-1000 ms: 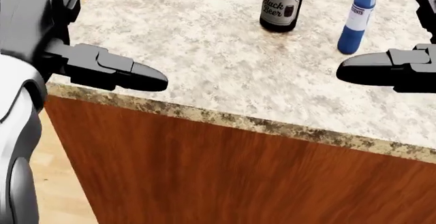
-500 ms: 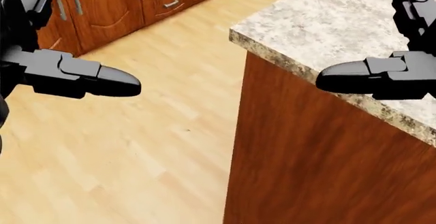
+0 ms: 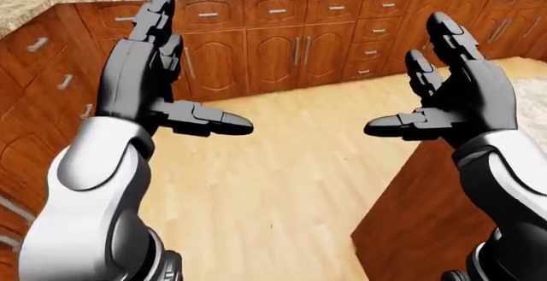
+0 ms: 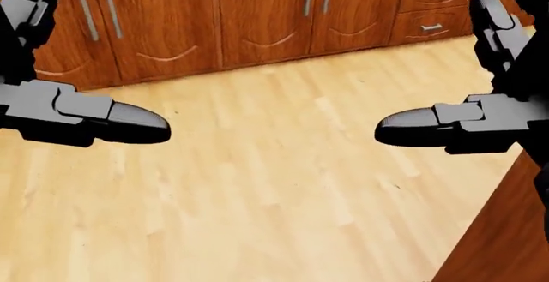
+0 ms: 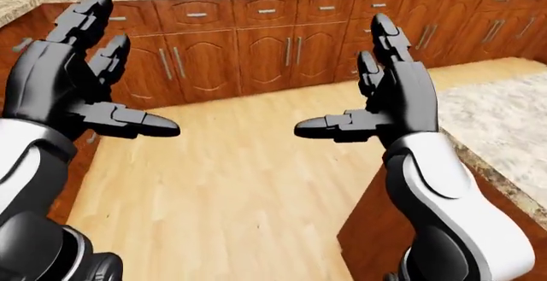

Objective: Move the drinks to the dining counter.

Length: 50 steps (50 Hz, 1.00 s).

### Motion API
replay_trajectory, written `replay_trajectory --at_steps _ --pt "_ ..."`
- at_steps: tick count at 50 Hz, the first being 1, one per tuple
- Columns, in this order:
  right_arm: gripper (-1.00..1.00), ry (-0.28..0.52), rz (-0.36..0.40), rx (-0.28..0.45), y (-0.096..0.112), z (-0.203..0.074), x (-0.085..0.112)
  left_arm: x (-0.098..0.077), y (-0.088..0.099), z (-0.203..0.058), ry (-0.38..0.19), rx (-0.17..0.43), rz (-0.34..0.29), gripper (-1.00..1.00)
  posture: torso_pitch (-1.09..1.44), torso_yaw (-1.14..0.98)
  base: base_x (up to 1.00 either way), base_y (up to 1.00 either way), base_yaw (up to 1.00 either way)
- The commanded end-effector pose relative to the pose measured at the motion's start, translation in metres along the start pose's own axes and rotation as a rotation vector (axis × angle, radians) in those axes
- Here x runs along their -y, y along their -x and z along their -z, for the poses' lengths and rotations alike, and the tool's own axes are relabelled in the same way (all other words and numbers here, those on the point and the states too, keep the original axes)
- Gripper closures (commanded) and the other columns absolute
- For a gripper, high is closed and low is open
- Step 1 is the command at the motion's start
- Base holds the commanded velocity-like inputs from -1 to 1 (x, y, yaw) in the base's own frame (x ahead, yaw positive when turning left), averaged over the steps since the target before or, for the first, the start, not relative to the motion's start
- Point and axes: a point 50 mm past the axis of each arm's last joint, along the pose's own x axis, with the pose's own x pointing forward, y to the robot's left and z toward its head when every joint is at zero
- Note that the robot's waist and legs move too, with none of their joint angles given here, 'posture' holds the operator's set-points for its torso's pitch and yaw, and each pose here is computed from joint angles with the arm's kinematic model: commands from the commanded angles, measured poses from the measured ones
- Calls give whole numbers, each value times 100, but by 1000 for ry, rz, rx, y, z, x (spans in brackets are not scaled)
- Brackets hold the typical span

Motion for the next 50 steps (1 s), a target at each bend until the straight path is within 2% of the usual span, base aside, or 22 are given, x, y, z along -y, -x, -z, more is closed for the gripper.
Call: replay_trajectory --at_steps 1,28,35,42,50 --pt "-100 8 29 70 1 -12 3 -1 0 -9 -5 58 -2 -100 0 0 -1 0 100" --pt "-100 16 21 77 6 -12 1 0 0 -4 4 52 -6 -100 0 0 -1 0 100" --pt "-100 31 1 111 8 -15 0 0 0 2 -1 49 -9 -100 0 0 72 4 0" --pt "-100 32 4 112 9 -12 1 1 2 4 0 45 -8 -100 0 0 100 0 0" --pt "-100 68 9 131 9 -14 2 1 2 4 4 47 -7 -100 0 0 100 0 0"
